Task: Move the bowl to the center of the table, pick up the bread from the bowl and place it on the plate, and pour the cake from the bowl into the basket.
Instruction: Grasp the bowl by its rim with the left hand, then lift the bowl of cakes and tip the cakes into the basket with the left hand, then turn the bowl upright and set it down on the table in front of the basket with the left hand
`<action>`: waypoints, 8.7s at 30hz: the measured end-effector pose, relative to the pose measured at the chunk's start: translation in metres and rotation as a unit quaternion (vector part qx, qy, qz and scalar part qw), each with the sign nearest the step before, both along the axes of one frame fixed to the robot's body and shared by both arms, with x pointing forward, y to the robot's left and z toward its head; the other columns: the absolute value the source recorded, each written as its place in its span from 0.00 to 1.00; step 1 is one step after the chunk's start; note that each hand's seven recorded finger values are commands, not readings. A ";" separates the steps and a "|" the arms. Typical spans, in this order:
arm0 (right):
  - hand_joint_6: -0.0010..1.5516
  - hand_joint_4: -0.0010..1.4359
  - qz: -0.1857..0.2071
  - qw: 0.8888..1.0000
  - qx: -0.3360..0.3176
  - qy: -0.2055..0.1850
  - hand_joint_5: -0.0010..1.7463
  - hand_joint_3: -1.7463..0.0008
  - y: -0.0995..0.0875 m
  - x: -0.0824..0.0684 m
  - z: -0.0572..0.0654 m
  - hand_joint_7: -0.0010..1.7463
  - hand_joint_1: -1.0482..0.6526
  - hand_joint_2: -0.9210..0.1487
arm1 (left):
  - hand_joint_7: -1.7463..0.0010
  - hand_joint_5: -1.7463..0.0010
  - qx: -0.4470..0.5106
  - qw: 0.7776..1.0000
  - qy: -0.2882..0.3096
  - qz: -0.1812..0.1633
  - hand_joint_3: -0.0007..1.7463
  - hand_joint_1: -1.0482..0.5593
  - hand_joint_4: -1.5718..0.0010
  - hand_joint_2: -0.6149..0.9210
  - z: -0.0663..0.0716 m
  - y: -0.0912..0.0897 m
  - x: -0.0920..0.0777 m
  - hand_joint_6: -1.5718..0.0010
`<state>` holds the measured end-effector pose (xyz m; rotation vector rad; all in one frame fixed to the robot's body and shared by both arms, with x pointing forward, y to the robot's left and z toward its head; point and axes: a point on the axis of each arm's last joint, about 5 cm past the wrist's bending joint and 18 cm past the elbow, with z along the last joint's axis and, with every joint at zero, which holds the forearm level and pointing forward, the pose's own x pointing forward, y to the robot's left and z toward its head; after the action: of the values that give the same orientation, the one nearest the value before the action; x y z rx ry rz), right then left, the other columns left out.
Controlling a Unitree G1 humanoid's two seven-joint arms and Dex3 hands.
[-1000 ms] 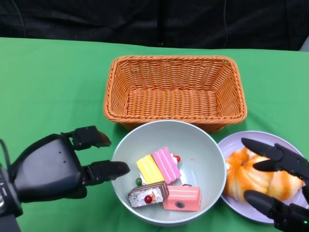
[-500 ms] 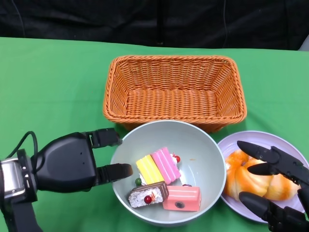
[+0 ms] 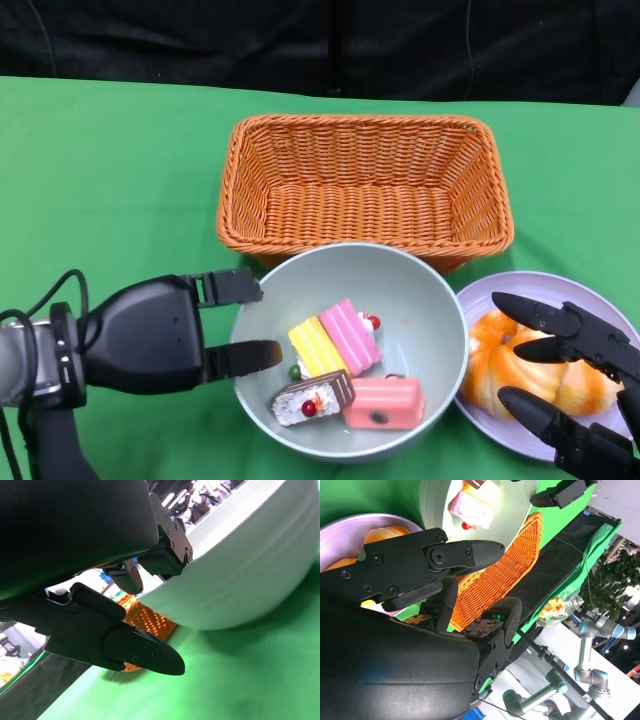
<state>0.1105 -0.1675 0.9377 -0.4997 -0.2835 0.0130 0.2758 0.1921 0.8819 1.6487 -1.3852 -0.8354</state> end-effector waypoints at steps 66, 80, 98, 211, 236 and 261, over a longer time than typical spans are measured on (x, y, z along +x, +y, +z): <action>0.31 0.36 -0.006 1.000 0.003 0.010 0.50 0.84 0.002 0.000 0.000 0.25 0.38 0.00 | 0.03 0.00 -0.147 0.983 0.102 -0.049 0.02 0.48 0.42 1.00 -0.031 -0.029 -0.014 0.55; 0.31 0.37 -0.009 1.000 0.003 0.005 0.50 0.83 0.001 0.001 0.001 0.27 0.38 0.00 | 0.00 0.00 -0.197 0.966 0.166 -0.020 0.03 0.46 0.39 0.99 0.015 -0.016 -0.033 0.54; 0.38 0.42 -0.024 0.997 0.045 -0.060 0.70 0.81 0.002 0.003 -0.006 0.54 0.47 0.04 | 0.00 0.00 -0.199 0.964 0.176 0.013 0.09 0.46 0.38 0.96 0.036 -0.003 -0.059 0.54; 0.53 0.67 -0.008 0.995 0.081 -0.056 1.00 0.10 0.001 0.009 -0.026 0.87 0.56 0.63 | 0.00 0.00 -0.670 -0.015 0.742 0.030 0.98 0.48 0.28 0.59 0.033 -0.127 0.025 0.42; 0.53 0.67 -0.007 0.995 0.080 -0.057 1.00 0.09 0.001 0.010 -0.025 0.87 0.56 0.63 | 0.00 0.00 -0.624 0.251 0.740 0.013 0.95 0.53 0.32 0.61 0.058 -0.116 0.011 0.44; 0.53 0.67 -0.007 0.995 0.079 -0.057 1.00 0.11 0.000 0.010 -0.025 0.85 0.57 0.61 | 0.00 0.00 -0.443 0.778 0.441 0.056 0.99 0.55 0.34 0.52 0.055 -0.047 -0.043 0.47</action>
<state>0.1201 -0.1670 0.9127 -0.3450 -0.3896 -0.0513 0.2327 0.1454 0.9371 0.4481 -0.7524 -0.5860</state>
